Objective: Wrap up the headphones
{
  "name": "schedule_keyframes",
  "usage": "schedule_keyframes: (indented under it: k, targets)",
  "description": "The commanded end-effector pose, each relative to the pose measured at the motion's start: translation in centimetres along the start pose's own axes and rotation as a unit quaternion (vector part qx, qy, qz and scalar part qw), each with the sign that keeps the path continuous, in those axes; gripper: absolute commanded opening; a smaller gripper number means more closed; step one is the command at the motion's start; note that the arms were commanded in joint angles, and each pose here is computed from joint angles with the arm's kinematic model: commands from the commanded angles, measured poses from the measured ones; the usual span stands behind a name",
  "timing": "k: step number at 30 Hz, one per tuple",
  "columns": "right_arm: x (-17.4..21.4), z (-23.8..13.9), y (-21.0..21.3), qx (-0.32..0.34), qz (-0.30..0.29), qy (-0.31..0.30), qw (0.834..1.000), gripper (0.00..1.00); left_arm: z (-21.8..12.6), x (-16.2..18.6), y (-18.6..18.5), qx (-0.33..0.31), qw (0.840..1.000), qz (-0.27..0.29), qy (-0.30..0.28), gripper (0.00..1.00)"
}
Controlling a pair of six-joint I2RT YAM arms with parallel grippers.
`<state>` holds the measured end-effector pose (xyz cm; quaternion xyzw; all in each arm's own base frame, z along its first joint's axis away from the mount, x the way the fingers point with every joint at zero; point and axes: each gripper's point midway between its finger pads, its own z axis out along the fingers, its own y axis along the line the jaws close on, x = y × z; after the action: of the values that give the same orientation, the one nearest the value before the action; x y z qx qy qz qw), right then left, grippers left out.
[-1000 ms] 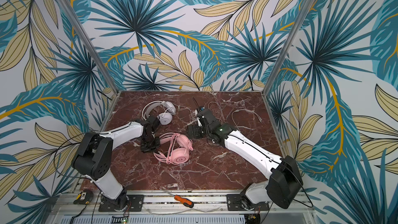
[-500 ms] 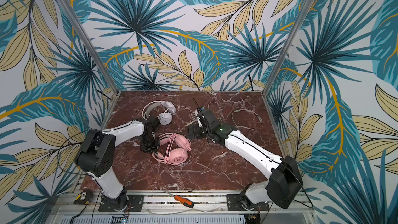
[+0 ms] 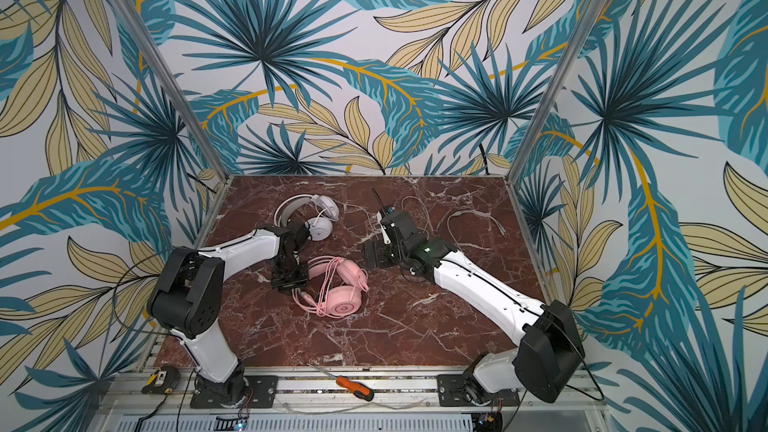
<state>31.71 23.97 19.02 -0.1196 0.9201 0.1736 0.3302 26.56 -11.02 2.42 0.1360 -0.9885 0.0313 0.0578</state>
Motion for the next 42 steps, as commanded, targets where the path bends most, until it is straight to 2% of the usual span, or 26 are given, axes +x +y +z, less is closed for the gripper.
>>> schedule_keyframes:
  k: [1, 3, 7, 16, 22, 27, 29, 31, 36, 42]
  targets:
    - [0.6, -0.3, -0.4, 0.005, -0.007, 0.008, 1.0, 1.0, -0.6, -0.9, -0.1, 0.0, 1.0, -0.009, -0.01, 0.47]
    - [0.7, -0.3, -0.3, 0.004, -0.008, 0.008, 1.0, 1.0, -0.7, -1.0, -0.3, 0.003, 1.0, -0.008, -0.011, 0.53]
    - [0.8, -0.2, -0.3, 0.002, -0.008, 0.011, 1.0, 1.0, -0.8, -1.2, -0.5, 0.006, 1.0, -0.011, -0.012, 0.57]
    - [1.0, -0.3, -0.1, -0.005, -0.023, 0.016, 1.0, 1.0, -1.9, -2.1, -1.4, 0.021, 0.999, -0.017, -0.027, 0.77]
    - [1.0, -0.5, -0.2, -0.002, -0.033, 0.018, 0.999, 1.0, -4.3, -3.2, -2.5, 0.045, 0.997, -0.022, -0.054, 0.87]
    - [1.1, -0.6, -0.3, 0.0, -0.034, 0.019, 0.999, 1.0, -7.5, -3.8, -2.9, 0.07, 0.993, -0.024, -0.091, 0.88]
    - [1.2, -0.6, -0.3, -0.001, -0.035, 0.02, 0.999, 1.0, -8.8, -3.5, -2.9, 0.088, 0.991, -0.025, -0.103, 0.84]
    - [1.2, -0.7, -0.2, -0.004, -0.038, 0.019, 0.999, 1.0, -10.0, -3.1, -3.0, 0.107, 0.988, -0.019, -0.112, 0.75]
    - [1.8, -1.2, 0.6, -0.033, -0.058, 0.024, 0.997, 1.0, -11.9, -0.5, -3.3, 0.157, 0.981, 0.015, -0.115, 0.44]
    - [3.6, -1.9, 1.1, -0.064, -0.09, 0.038, 0.993, 1.0, -10.6, 3.3, -3.1, 0.194, 0.978, 0.04, -0.071, 0.02]
